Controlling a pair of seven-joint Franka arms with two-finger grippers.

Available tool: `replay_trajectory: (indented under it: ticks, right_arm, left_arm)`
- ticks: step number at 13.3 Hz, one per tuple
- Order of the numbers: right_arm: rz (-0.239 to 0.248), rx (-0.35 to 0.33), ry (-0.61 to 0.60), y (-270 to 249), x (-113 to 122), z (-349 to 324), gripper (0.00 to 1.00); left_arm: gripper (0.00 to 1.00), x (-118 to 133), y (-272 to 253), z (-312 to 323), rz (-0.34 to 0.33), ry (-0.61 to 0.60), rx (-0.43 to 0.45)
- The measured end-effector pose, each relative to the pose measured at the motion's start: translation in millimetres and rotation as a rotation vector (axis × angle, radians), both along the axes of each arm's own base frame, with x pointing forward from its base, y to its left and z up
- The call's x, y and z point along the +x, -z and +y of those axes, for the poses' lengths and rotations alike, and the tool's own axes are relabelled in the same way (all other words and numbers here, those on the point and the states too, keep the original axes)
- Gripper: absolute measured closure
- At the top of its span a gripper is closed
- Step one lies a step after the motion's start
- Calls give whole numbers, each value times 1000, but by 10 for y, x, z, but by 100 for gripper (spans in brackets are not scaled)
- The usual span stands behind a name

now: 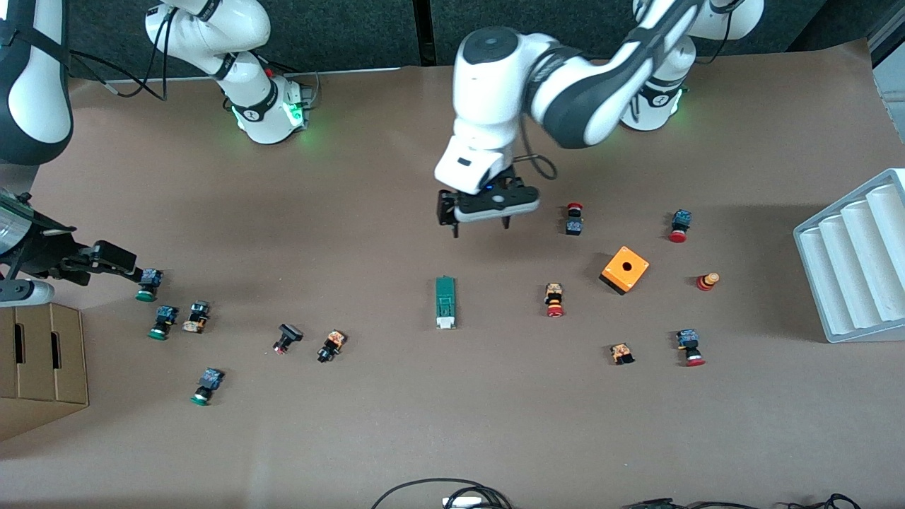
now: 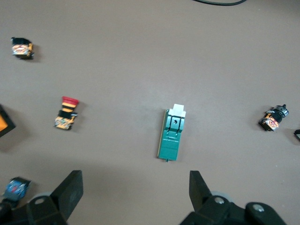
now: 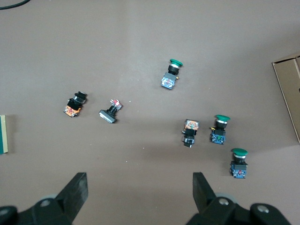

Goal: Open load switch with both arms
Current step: 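Move the left gripper over the green load switch while the right gripper approaches, then grasp the switch base with the left gripper while the right gripper reaches the lever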

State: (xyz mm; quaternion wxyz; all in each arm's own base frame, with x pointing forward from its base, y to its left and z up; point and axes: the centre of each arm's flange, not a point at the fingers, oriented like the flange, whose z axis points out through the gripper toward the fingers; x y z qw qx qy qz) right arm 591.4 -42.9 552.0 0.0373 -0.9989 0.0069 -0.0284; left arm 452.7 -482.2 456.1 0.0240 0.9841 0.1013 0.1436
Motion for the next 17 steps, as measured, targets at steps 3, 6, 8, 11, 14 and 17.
replay_trajectory:
  ticks: [3, 6, 8, 11, 14, 17]
  right_arm:
    - [1, 0, -1, 3, 1, 4, 0]
    - [20, -3, 2, 156, 72, 15, 0]
    - [40, -9, 14, 364, 210, 36, 0]
    - [71, -16, 80, 626, 404, 163, 0]
    - [76, -22, 188, 768, 665, 564, 0]
    - [89, -28, 299, 909, 797, 929, 0]
  left_arm:
    - [0, -101, 517, -333, -100, 49, 33]
    - [0, -243, 1135, -575, -223, 52, 85]
    - [0, -375, 1428, -711, -281, 15, 69]
    - [0, -563, 1660, -862, -333, -1, 47]
    - [0, -719, 1897, -960, -363, 31, 53]
    - [0, -764, 2105, -978, -402, 67, 68]
